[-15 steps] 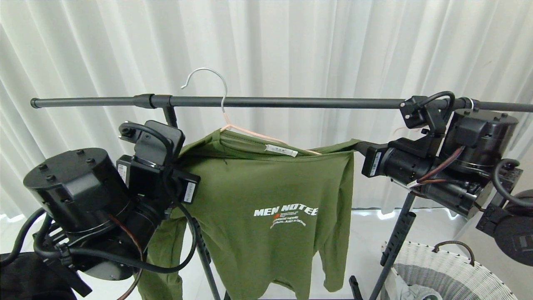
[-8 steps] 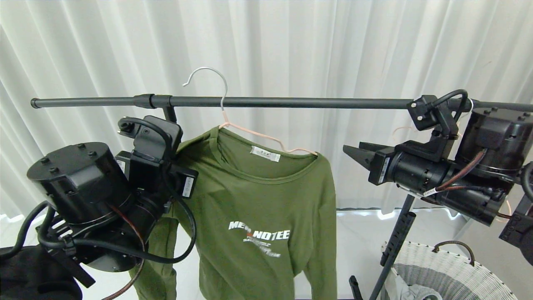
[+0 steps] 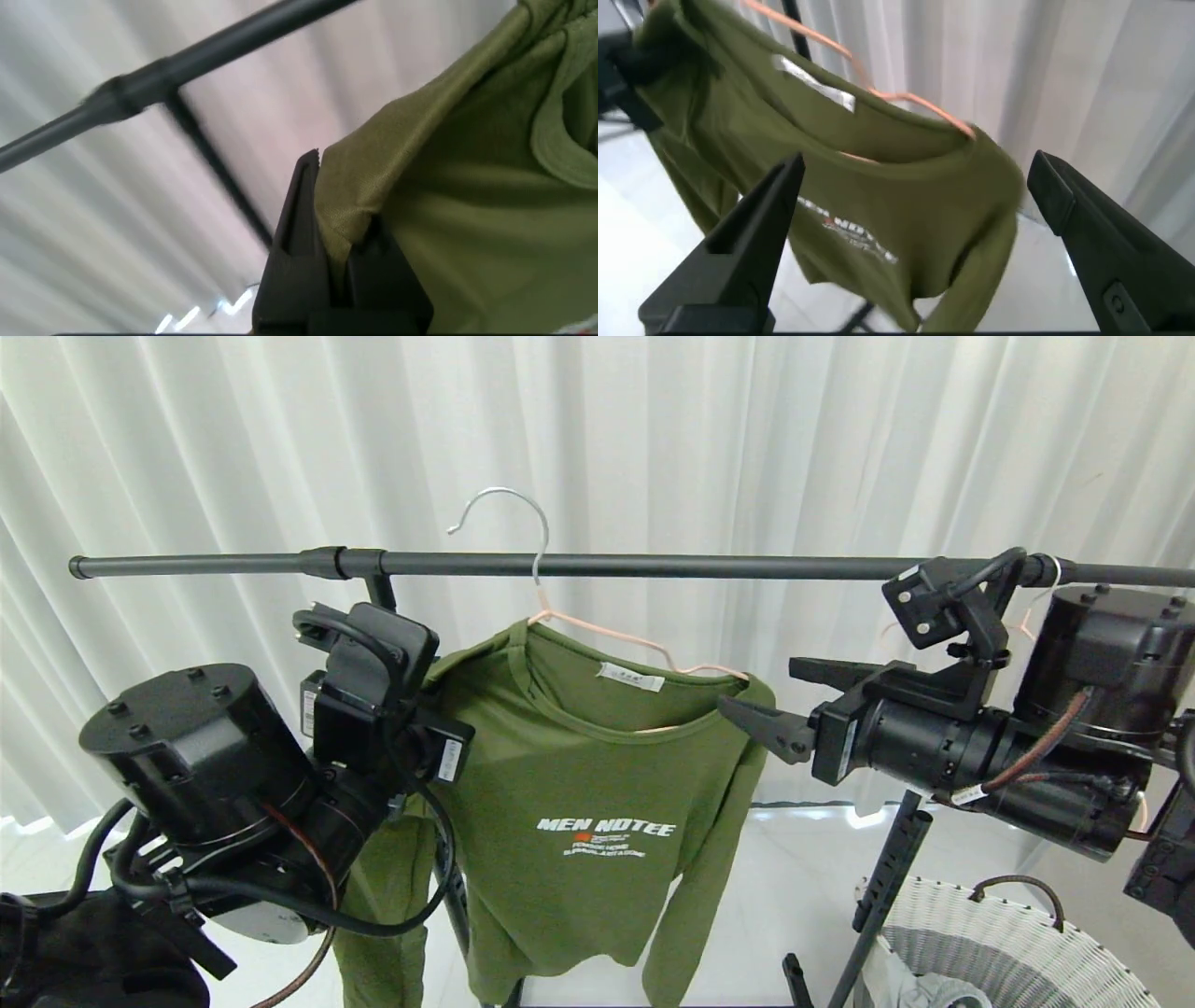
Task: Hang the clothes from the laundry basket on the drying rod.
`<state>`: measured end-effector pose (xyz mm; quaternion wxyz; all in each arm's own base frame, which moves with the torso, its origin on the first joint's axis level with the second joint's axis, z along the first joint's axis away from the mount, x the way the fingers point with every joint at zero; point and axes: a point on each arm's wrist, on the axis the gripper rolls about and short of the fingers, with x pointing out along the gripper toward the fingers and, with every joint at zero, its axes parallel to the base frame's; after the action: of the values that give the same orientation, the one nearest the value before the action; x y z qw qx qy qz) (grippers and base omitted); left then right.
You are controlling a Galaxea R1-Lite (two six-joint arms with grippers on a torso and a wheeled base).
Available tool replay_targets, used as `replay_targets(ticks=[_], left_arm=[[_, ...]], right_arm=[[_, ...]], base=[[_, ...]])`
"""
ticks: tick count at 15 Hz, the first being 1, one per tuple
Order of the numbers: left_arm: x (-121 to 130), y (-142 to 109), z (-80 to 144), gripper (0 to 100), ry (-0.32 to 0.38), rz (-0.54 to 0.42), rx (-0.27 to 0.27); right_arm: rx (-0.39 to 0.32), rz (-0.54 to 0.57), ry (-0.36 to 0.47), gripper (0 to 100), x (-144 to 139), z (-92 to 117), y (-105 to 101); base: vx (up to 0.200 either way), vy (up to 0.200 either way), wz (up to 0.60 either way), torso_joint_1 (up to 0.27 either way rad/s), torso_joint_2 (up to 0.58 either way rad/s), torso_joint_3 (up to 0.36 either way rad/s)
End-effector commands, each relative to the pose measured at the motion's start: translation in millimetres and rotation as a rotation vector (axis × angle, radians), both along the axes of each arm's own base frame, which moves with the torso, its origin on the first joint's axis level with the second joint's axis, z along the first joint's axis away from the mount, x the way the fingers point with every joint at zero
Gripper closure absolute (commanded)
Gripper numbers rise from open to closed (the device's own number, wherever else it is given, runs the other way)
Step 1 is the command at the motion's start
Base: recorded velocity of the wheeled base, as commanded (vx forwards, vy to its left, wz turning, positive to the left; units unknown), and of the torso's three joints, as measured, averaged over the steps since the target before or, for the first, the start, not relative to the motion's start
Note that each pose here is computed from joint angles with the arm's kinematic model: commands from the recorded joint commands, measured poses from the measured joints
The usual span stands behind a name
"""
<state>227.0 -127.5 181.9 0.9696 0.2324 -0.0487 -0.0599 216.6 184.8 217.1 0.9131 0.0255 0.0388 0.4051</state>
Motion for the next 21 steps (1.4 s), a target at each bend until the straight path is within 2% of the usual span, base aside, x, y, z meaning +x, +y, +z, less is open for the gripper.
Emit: replay_targets(ticks=[1,7,13,16,18,21], left_arm=[[-3,-4,-5,100,0.013,-0.031,0.008],[-15,-22,-6,100,0.01,-0.117,0.007],[-17,-26,-6,100,0.011,-0.136,0.008],[-18,-31,-4,100,0.002,-0.154,0.004],[-15,-33,-4,100,0.0,-0.149,0.004],[-14,-34,-6,100,0.007,-0.149,0.009]], right_arm=[[-0.033,0.005,0.013,0,7,-10,7],[-0.03,-0.001,0.006,0,16,-9,14],[-0.022,-0.018,-0.003,0,22,-5,12],[-0.06,-0.006,-0.012,0,25,-11,17],[-0.105,0.012,-0.044,0,26,-6,20],[-0.123,0.086,-0.099,0,21,16,18]], base=[[0.0,0.0,0.0,0.0,0.0,0.0],[0.0,0.0,0.0,0.0,0.0,0.0],[0.0,0.0,0.0,0.0,0.0,0.0],[0.0,0.0,0.0,0.0,0.0,0.0],[0.0,0.0,0.0,0.0,0.0,0.0],[0.0,0.0,0.0,0.0,0.0,0.0]])
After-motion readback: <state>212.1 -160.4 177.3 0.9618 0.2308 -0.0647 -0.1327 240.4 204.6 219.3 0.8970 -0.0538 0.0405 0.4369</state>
